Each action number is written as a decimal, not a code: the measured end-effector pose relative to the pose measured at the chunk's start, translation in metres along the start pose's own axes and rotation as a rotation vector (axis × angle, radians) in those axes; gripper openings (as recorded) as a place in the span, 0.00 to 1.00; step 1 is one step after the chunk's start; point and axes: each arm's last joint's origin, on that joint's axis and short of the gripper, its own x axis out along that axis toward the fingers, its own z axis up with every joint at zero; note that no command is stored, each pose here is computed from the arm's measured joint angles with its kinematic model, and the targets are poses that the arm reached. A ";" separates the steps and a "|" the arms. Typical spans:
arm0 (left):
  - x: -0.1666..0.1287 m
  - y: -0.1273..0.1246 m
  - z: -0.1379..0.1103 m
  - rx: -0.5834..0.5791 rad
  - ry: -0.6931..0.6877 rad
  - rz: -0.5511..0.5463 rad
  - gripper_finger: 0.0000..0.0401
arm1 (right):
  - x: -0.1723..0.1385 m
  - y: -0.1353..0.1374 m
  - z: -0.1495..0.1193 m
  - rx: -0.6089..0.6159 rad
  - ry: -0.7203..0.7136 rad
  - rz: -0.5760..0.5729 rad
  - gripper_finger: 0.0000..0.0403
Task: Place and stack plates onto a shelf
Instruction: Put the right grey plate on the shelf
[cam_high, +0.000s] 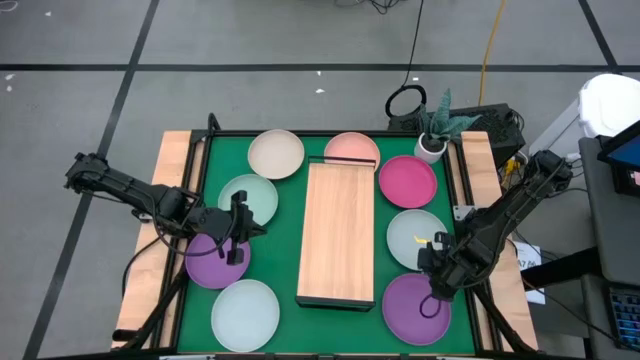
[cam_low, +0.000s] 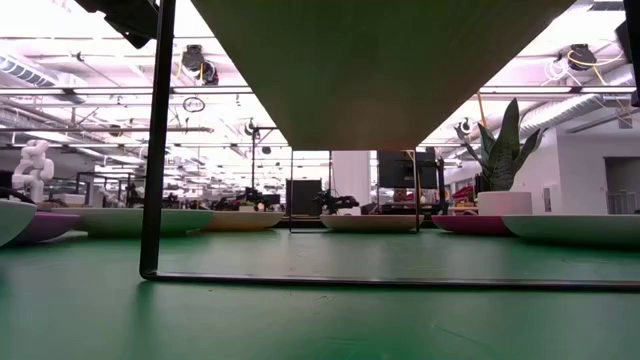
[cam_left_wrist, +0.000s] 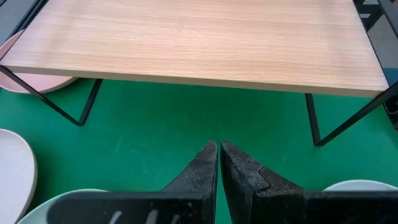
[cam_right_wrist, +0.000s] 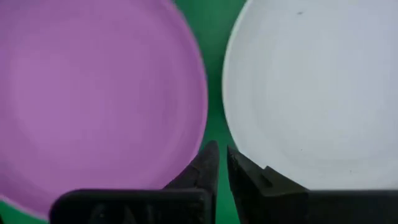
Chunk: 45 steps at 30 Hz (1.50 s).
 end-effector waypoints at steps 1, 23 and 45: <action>0.000 0.000 0.000 0.000 0.000 0.000 0.06 | 0.000 0.000 -0.002 -0.040 0.006 -0.008 0.07; 0.000 -0.001 0.002 -0.003 -0.021 -0.004 0.06 | 0.036 -0.023 -0.023 -0.260 0.096 -0.123 0.33; 0.000 -0.001 0.002 0.014 -0.021 -0.004 0.06 | 0.046 -0.021 -0.020 -0.325 0.010 -0.080 0.01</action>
